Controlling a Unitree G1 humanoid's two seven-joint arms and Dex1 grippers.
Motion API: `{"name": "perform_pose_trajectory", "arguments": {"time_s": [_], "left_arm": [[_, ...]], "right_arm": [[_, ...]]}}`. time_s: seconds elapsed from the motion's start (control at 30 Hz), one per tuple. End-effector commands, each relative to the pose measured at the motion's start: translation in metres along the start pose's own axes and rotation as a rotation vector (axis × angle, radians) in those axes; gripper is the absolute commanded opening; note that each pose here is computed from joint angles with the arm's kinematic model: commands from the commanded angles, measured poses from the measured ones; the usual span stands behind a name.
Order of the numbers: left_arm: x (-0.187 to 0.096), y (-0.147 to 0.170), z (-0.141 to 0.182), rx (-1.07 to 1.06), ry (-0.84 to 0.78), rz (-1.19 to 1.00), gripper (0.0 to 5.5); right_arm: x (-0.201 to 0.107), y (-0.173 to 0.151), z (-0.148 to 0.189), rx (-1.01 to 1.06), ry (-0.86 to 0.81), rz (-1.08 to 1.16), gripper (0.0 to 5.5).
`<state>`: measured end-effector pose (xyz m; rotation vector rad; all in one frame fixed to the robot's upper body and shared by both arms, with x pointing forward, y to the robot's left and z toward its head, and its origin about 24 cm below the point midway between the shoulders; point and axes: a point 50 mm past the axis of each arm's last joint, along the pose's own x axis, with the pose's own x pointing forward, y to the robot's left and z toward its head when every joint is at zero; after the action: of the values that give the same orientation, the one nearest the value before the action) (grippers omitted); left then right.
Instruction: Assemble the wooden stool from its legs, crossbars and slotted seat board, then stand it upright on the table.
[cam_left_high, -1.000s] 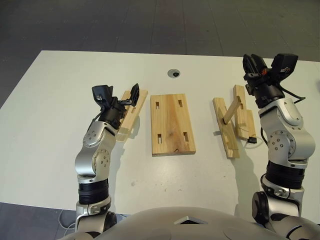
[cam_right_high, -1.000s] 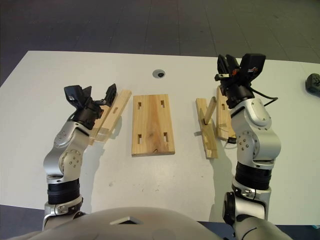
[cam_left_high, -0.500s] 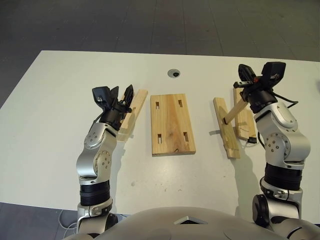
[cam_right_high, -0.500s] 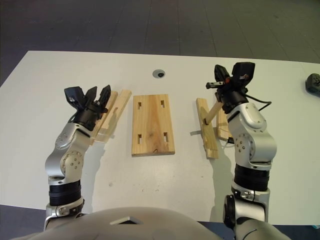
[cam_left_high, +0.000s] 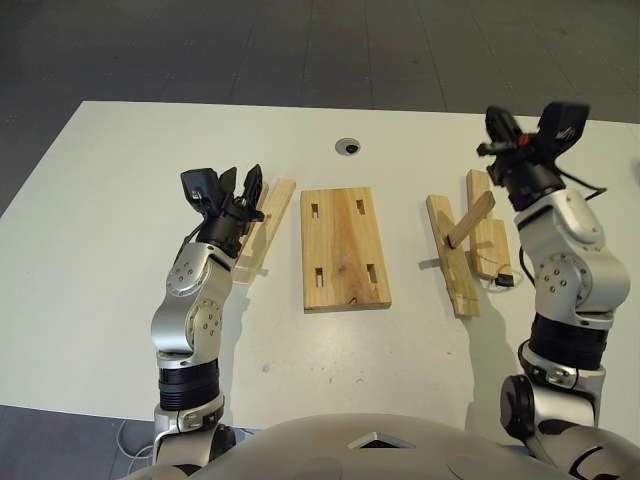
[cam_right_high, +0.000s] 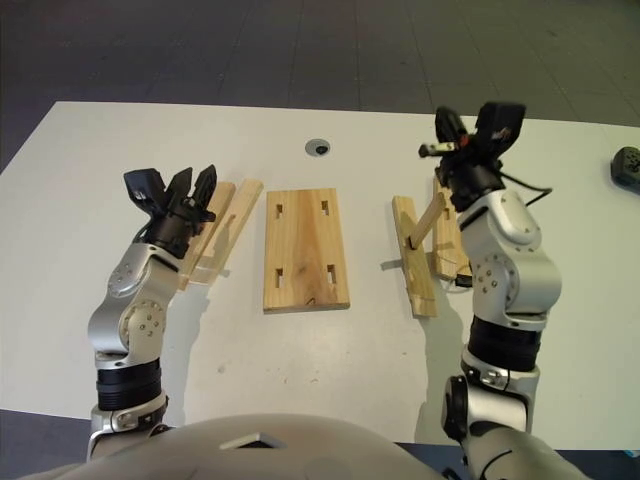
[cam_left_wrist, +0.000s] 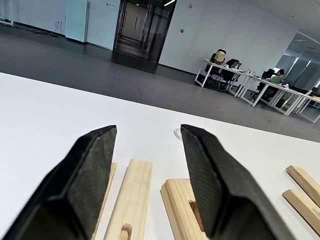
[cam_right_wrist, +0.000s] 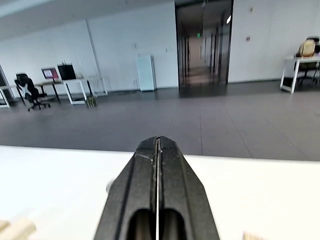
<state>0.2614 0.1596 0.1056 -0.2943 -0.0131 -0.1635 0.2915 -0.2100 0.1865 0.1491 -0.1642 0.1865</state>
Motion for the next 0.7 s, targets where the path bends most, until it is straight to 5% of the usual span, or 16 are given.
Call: {"name": "perform_pose_trajectory", "arguments": {"time_s": [0.03, 0.43, 0.7], "left_arm": [[0.001, 0.003, 0.001, 0.024, 0.006, 0.015, 3.12], [0.001, 0.006, 0.000, 0.028, 0.012, 0.020, 5.23], [-0.002, -0.003, -0.008, 0.015, 0.039, -0.002, 5.38]], "right_arm": [[0.006, 0.006, 0.020, -0.004, -0.049, 0.017, 0.00], [-0.037, -0.011, -0.071, -0.083, 0.393, -0.032, 0.00], [-0.025, 0.002, -0.041, 0.037, 0.164, -0.010, 0.00]]}}
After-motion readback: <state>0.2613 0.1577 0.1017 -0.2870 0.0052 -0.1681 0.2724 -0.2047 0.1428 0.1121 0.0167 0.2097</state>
